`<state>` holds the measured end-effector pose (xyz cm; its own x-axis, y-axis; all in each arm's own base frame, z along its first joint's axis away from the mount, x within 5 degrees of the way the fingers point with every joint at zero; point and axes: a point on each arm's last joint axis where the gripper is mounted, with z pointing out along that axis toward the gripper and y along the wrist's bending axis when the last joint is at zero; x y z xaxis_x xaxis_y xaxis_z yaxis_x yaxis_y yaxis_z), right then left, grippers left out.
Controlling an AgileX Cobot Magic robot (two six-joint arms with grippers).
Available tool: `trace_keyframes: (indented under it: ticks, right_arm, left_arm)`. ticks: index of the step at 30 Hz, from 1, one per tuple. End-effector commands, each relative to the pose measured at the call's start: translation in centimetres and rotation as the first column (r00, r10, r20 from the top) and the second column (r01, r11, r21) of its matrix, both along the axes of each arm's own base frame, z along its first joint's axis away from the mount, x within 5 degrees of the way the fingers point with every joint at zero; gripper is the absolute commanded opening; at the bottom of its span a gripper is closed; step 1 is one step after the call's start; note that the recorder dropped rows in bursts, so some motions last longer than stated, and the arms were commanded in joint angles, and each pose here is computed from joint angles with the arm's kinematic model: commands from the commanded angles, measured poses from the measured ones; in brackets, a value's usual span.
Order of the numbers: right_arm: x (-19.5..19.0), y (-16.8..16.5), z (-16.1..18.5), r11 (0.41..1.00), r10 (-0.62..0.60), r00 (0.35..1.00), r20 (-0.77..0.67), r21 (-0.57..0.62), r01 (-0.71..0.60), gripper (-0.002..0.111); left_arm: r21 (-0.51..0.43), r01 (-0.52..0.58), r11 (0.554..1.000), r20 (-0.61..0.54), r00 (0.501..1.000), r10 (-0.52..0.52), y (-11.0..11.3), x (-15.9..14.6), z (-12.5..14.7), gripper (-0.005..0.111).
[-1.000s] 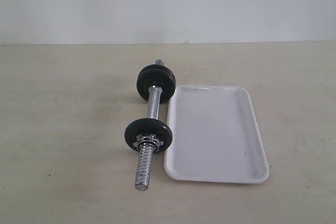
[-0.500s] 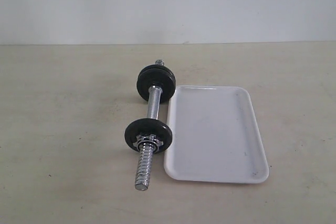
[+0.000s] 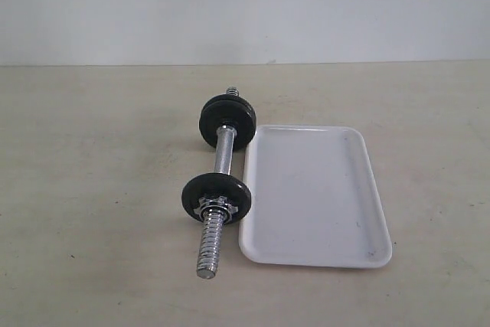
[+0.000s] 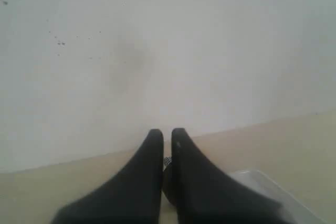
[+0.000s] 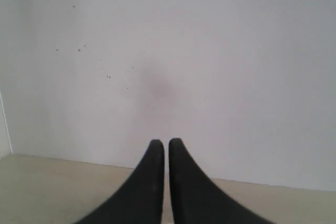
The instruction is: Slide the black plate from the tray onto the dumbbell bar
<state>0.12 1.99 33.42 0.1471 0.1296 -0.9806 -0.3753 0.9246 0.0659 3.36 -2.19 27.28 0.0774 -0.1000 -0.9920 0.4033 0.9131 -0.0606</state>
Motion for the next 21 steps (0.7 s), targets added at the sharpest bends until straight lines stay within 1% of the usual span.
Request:
trace_keyframes:
  ticks: [1, 3, 7, 12, 17, 21]
  right_arm:
    - [2.3, -0.5, -3.0, 0.987, -0.056, 0.998, 0.002, 0.148, 0.055, 0.001]
    - [3.0, -0.6, -4.5, 0.988, -0.083, 0.996, -0.018, 0.132, 0.084, 0.001]
    - [4.0, -0.5, -7.3, 0.99, -0.094, 0.991, -0.091, 0.097, 0.103, 0.001]
    - [4.8, -0.3, -10.1, 0.991, -0.095, 0.98, -0.173, 0.078, 0.11, 0.001]
    - [5.2, -0.3, -12.3, 0.992, -0.105, 0.969, -0.224, 0.044, 0.118, 0.001]
    - [5.3, -0.4, -13.1, 0.991, -0.113, 0.964, -0.24, 0.041, 0.127, 0.001]
  left_arm:
    - [-0.118, -0.039, 0.992, -0.032, 0.999, 0.036, 0.2, 0.9, -1.9, 0.005]
    - [-0.108, -0.043, 0.993, -0.065, 0.997, 0.036, 0.1, 1.2, -3.1, 0.005]
    - [-0.076, -0.036, 0.996, -0.132, 0.991, 0.025, -0.1, 1.5, -5.1, 0.005]
    - [-0.058, -0.037, 0.998, -0.182, 0.983, 0.026, -0.2, 1.7, -6.8, 0.005]
    - [-0.036, -0.046, 0.998, -0.175, 0.984, 0.039, -0.1, 1.8, -7.1, 0.005]
    - [-0.009, -0.053, 0.999, -0.158, 0.986, 0.051, 0.0, 1.9, -7.0, 0.005]
